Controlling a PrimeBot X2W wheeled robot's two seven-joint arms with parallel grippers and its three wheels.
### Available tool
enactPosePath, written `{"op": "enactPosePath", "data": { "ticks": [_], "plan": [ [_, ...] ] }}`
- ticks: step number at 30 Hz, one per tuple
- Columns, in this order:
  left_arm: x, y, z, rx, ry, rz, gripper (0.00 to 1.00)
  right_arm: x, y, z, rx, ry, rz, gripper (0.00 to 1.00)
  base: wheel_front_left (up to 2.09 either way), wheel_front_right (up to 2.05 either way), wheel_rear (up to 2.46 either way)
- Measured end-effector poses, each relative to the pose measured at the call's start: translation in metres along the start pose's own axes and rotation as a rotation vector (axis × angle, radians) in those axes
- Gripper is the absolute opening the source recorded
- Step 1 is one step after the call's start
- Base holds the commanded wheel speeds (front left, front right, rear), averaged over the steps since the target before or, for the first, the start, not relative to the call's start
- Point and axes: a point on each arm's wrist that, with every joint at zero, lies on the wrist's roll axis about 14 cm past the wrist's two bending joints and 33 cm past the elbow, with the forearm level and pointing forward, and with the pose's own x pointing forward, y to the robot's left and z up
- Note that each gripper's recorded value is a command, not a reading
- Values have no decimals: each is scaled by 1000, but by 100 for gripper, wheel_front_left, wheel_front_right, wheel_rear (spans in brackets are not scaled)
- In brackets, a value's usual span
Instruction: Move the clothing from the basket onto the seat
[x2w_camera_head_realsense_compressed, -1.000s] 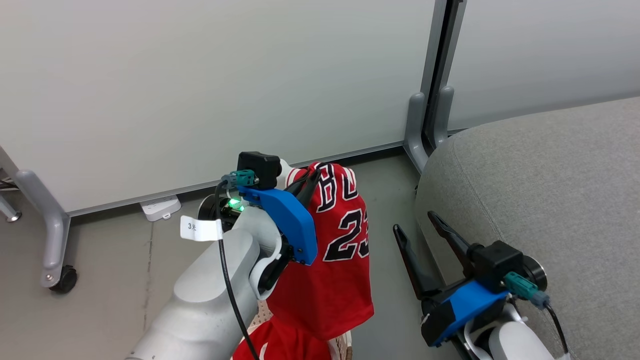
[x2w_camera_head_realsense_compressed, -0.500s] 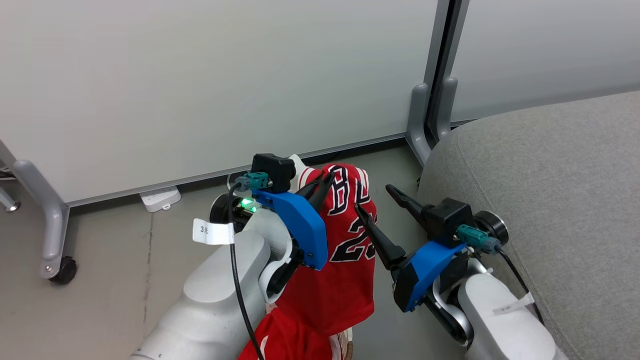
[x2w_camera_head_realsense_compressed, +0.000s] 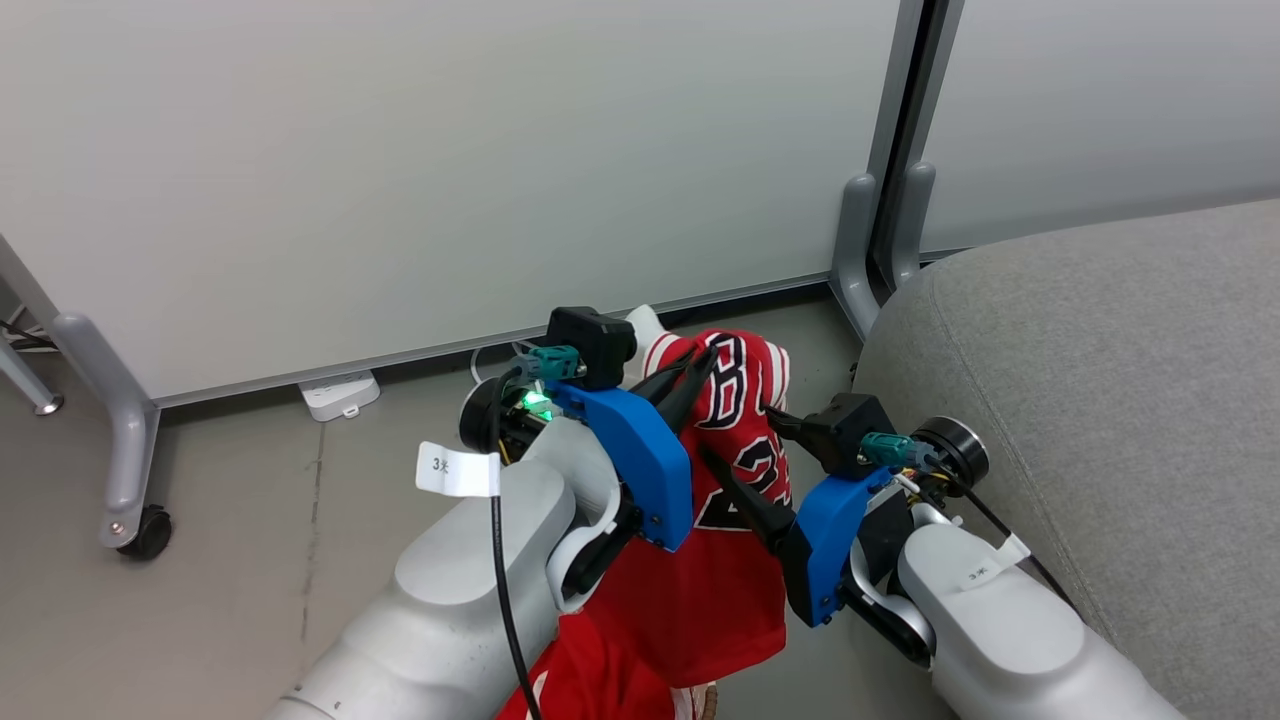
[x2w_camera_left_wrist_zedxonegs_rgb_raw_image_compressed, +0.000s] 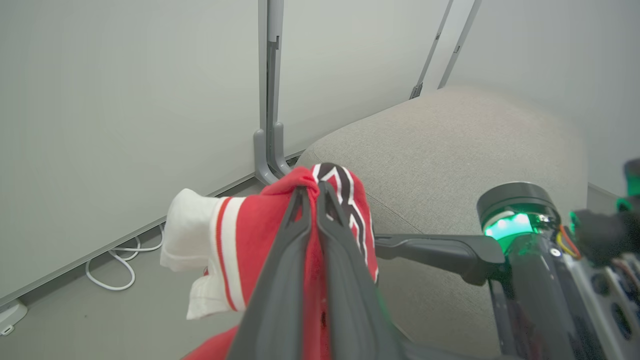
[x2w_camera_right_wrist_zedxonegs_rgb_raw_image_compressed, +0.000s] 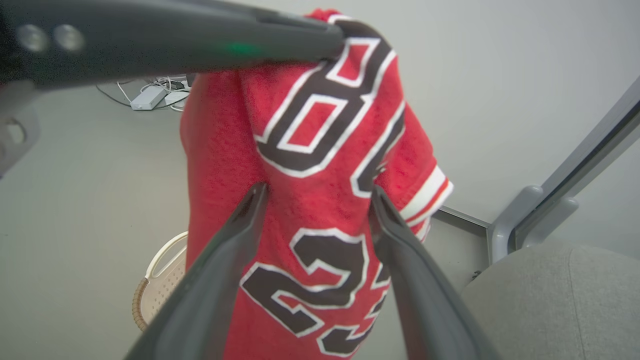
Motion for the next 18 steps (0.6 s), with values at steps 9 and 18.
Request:
{"op": "enactPosePath", "data": {
  "ticks": [9, 18],
  "plan": [
    [-2, -14, 5, 6, -5, -40, 0, 7, 2, -6, 28, 8, -2, 100, 0, 0, 0],
    [-4, -20, 6, -6, -5, -61, 0, 14, 21, -4, 28, 1, 48, 100, 0, 0, 0]
  ]
}}
